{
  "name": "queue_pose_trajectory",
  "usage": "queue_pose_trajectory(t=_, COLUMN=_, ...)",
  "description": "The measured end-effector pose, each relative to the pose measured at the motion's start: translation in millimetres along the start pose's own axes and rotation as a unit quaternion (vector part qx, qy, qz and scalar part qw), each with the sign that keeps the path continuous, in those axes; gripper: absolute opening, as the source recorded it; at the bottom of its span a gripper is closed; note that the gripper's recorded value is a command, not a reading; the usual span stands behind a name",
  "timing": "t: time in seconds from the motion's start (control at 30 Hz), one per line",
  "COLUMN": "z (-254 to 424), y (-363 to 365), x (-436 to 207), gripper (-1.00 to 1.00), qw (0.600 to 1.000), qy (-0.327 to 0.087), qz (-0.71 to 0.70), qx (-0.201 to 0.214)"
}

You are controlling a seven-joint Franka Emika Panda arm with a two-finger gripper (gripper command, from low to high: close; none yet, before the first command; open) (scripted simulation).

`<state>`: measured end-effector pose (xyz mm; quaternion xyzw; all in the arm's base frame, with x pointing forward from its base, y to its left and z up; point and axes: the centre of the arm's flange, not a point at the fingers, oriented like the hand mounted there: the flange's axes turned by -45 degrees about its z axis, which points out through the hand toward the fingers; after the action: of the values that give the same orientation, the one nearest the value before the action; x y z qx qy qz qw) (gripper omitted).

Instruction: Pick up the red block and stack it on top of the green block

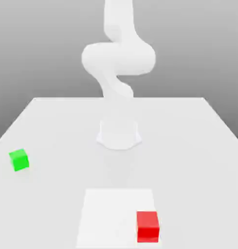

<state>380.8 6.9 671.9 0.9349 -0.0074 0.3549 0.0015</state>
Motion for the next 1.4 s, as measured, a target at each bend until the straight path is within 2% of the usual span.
queue_pose_trajectory(t=0.37, z=215.6, y=-28.8, x=-61.5, gripper=0.0, qw=0.986, qy=-0.163, qz=-0.006, qx=-0.01)
queue_pose_trajectory(t=0.77, z=383.4, y=-58.6, x=-221.5, gripper=0.0, qw=0.943, qy=-0.333, qz=-0.011, qx=0.0)
queue_pose_trajectory(t=0.83, z=403.1, y=-61.0, x=-246.6, gripper=0.0, qw=0.937, qy=-0.35, qz=-0.01, qx=0.002)
queue_pose_trajectory(t=0.97, z=440.7, y=-61.6, x=-282.9, gripper=0.0, qw=0.935, qy=-0.355, qz=-0.01, qx=0.003)
queue_pose_trajectory(t=1.0, z=445.7, y=-61.6, x=-288.2, gripper=-1.0, qw=0.935, qy=-0.355, qz=-0.01, qx=0.003)
queue_pose_trajectory(t=1.23, z=445.1, y=-61.8, x=-287.5, gripper=-1.0, qw=0.935, qy=-0.355, qz=-0.01, qx=0.003)
queue_pose_trajectory(t=1.4, z=404.7, y=-59.7, x=-251.7, gripper=-1.0, qw=0.935, qy=-0.355, qz=-0.006, qx=0.001)
